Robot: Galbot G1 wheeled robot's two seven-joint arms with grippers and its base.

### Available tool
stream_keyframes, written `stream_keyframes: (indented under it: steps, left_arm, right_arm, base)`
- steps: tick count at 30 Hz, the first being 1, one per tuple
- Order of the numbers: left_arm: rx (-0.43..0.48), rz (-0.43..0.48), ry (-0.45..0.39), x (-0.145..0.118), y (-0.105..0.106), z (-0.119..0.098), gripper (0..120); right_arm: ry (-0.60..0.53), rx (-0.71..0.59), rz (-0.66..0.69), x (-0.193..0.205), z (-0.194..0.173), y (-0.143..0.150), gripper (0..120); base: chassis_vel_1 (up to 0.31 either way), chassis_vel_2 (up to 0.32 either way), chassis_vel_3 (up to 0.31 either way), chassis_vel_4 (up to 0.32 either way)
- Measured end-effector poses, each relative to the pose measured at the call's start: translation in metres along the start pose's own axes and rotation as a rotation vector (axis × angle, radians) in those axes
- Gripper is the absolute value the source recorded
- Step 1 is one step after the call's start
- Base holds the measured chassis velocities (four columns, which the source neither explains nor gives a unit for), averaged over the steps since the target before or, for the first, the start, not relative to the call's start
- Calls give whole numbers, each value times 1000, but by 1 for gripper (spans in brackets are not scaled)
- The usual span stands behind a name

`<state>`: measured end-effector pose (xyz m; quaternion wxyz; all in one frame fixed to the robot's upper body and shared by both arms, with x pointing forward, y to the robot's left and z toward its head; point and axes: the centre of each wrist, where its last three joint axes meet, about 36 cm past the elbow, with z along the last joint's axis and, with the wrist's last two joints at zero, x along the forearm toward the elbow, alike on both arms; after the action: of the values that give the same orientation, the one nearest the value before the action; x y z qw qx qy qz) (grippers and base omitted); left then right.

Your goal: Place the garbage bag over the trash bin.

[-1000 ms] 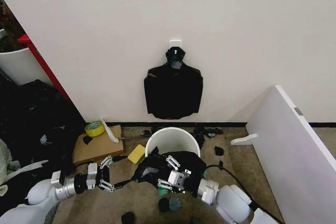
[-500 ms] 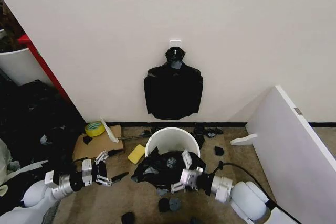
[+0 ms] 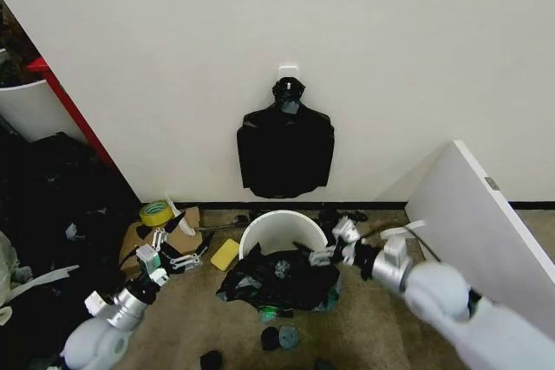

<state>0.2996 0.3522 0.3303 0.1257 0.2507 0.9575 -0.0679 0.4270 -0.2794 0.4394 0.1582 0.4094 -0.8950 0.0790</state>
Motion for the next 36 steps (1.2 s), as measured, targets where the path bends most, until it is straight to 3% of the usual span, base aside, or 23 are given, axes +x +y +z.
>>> stream_keyframes:
  steps: [7, 15, 22, 29, 36]
  left_arm:
    - [20, -247, 13, 24, -54, -15, 100]
    - [-103, -438, 90, 21, -90, -39, 100]
    - [-81, -433, 111, 27, -117, -40, 100]
    - [-39, -409, 118, 25, -137, -34, 100]
    - [-26, -399, 121, 23, -140, -35, 100]
  right_arm:
    - [92, 37, -47, -35, -3, -45, 100]
    - [169, 93, -104, -78, 5, -71, 100]
    - [214, 100, -155, -103, 18, -79, 99]
    - [225, 113, -204, -120, 20, -76, 75]
    - [223, 118, -208, -127, 20, -77, 50]
  base:
    - [0, 0, 0, 0]
    - [0, 0, 0, 0]
    - [0, 0, 0, 0]
    - [0, 0, 0, 0]
    - [0, 0, 0, 0]
